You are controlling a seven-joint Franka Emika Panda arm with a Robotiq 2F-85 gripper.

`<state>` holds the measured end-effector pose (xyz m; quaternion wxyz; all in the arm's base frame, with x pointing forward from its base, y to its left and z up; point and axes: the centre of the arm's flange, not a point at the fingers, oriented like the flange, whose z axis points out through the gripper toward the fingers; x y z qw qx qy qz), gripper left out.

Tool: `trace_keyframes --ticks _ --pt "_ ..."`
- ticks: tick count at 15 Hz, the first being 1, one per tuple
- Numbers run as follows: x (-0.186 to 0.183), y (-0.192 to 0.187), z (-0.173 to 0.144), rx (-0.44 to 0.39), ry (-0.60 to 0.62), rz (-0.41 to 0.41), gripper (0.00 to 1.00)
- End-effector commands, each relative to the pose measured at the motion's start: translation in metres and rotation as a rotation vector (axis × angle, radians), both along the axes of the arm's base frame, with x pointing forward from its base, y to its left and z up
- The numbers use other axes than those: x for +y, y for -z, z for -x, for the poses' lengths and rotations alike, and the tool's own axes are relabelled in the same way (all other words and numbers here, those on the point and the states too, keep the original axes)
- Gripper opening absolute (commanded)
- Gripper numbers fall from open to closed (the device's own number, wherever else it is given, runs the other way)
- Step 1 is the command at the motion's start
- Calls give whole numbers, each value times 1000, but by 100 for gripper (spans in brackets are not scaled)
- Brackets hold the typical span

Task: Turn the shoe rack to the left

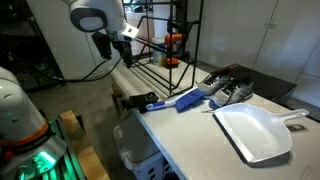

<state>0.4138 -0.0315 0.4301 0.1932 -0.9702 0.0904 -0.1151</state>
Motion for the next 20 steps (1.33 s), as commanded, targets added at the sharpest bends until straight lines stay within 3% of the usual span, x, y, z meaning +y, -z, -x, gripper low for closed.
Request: trace_keyframes --ticks 1,5,10,13,16,17,20 --pt "-44 -26 5 48 43 -126 100" --pt "-81 -76 13 125 151 -182 100" --pt "-95 -174 28 252 385 -230 100" --pt "-84 -230 31 264 553 -224 100" --pt "-58 -272 24 224 723 -214 100" --pt "-70 -251 31 209 628 -239 100" --pt "-54 -271 29 201 689 -231 100"
